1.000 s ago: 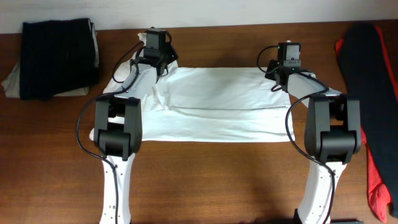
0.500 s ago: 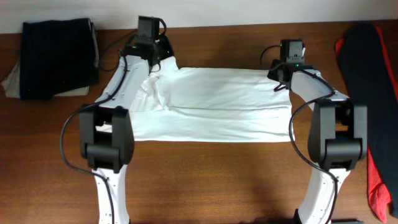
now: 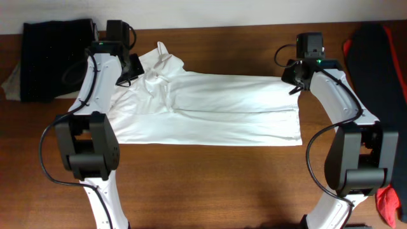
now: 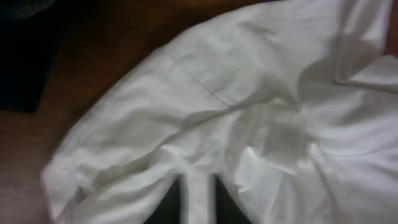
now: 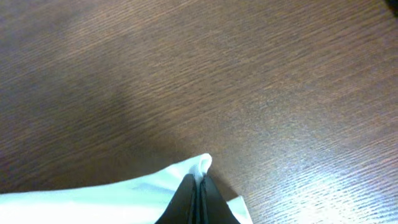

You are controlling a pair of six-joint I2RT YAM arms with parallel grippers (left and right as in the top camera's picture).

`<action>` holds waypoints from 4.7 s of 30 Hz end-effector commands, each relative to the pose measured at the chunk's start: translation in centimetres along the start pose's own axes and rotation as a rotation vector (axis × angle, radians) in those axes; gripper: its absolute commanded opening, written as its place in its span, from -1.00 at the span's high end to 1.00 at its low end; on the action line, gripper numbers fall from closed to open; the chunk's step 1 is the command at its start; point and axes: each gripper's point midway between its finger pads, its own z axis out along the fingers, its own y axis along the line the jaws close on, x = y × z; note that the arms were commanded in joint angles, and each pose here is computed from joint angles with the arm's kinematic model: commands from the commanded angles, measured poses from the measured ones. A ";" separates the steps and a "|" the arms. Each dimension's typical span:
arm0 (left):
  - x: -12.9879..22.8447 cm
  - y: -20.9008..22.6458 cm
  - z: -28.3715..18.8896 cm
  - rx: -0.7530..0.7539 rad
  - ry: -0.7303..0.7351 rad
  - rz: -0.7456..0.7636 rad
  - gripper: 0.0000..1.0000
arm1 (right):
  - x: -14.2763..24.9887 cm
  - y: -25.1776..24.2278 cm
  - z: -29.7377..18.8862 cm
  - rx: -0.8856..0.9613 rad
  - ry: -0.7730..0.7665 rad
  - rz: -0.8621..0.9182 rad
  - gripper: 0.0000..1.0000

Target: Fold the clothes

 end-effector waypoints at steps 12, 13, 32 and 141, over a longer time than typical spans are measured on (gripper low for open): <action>-3.8 -15.5 -0.1 0.515 -0.253 0.167 -0.36 | -1.0 0.1 -1.4 -0.024 -0.028 0.023 0.92; -3.9 -15.4 1.0 0.498 -0.256 0.154 -0.36 | -1.0 0.1 -1.4 -0.023 -0.026 0.023 0.92; -2.8 -14.3 8.5 0.429 -0.223 0.029 0.64 | -0.8 0.1 -1.4 -0.023 -0.019 0.021 0.92; 11.9 6.9 -3.9 -0.226 0.374 0.092 0.99 | 12.9 2.2 -4.7 -0.238 0.488 0.002 -0.40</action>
